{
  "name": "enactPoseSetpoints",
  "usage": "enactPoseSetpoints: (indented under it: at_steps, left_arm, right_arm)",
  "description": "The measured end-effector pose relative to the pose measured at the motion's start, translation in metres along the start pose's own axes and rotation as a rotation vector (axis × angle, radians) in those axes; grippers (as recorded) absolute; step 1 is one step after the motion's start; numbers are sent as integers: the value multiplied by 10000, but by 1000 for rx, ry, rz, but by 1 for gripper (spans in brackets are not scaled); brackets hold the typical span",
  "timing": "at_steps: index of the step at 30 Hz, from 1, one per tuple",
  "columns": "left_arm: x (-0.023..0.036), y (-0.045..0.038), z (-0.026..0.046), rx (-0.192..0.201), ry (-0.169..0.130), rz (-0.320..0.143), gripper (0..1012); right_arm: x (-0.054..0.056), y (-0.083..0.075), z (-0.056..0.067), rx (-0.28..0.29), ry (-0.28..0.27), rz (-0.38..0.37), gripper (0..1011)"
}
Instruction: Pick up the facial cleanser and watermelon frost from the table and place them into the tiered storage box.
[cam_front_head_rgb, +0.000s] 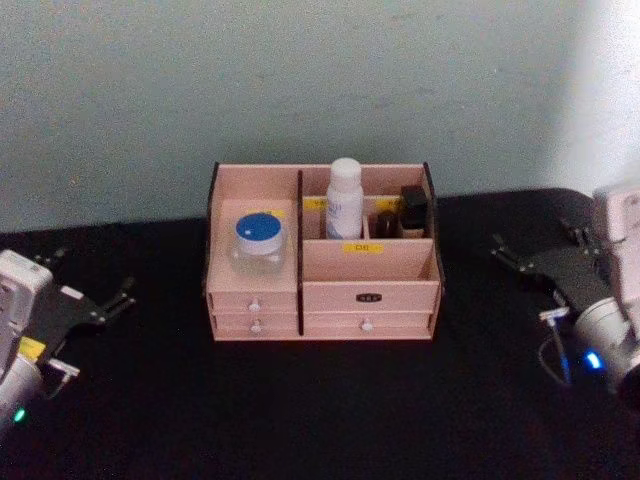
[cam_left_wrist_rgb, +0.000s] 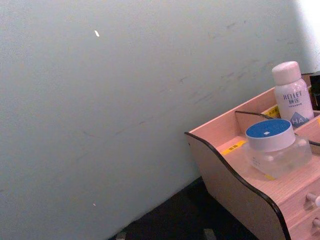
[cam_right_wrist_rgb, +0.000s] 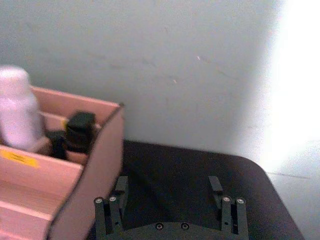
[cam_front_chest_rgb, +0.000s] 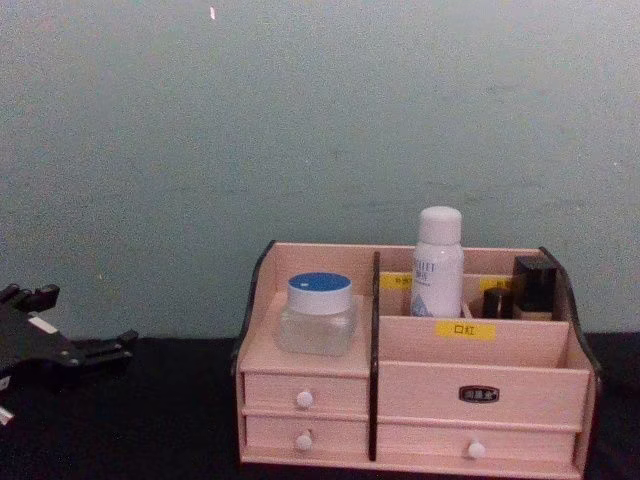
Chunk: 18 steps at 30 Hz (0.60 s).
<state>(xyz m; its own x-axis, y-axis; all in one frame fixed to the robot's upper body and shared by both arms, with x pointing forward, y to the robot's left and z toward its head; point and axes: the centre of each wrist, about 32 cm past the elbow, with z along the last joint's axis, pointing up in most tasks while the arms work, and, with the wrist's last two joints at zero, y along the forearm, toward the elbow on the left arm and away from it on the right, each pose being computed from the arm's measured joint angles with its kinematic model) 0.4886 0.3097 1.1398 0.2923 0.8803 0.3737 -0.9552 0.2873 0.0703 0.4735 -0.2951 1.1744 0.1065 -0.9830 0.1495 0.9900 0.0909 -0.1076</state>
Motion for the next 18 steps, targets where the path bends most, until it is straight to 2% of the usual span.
enactPoseSetpoints:
  at_steps: [6, 7, 9, 13, 18]
  left_arm:
    - [0, 0, 0, 0, 0, 0, 1001]
    - [0, 0, 0, 0, 0, 0, 1001]
    - [0, 0, 0, 0, 0, 0, 1002]
    - [0, 0, 0, 0, 0, 0, 1001]
    - [0, 0, 0, 0, 0, 0, 1001]
  right_arm:
    - [-311, 168, -248, -12, -109, -109, 1002]
    - [-311, 168, -248, -12, -109, -109, 1003]
    - [-398, 220, -328, -20, -138, -130, 1002]
    - [-438, 257, -364, -28, -152, -137, 1003]
    - [-430, 250, -355, -26, -150, -137, 1002]
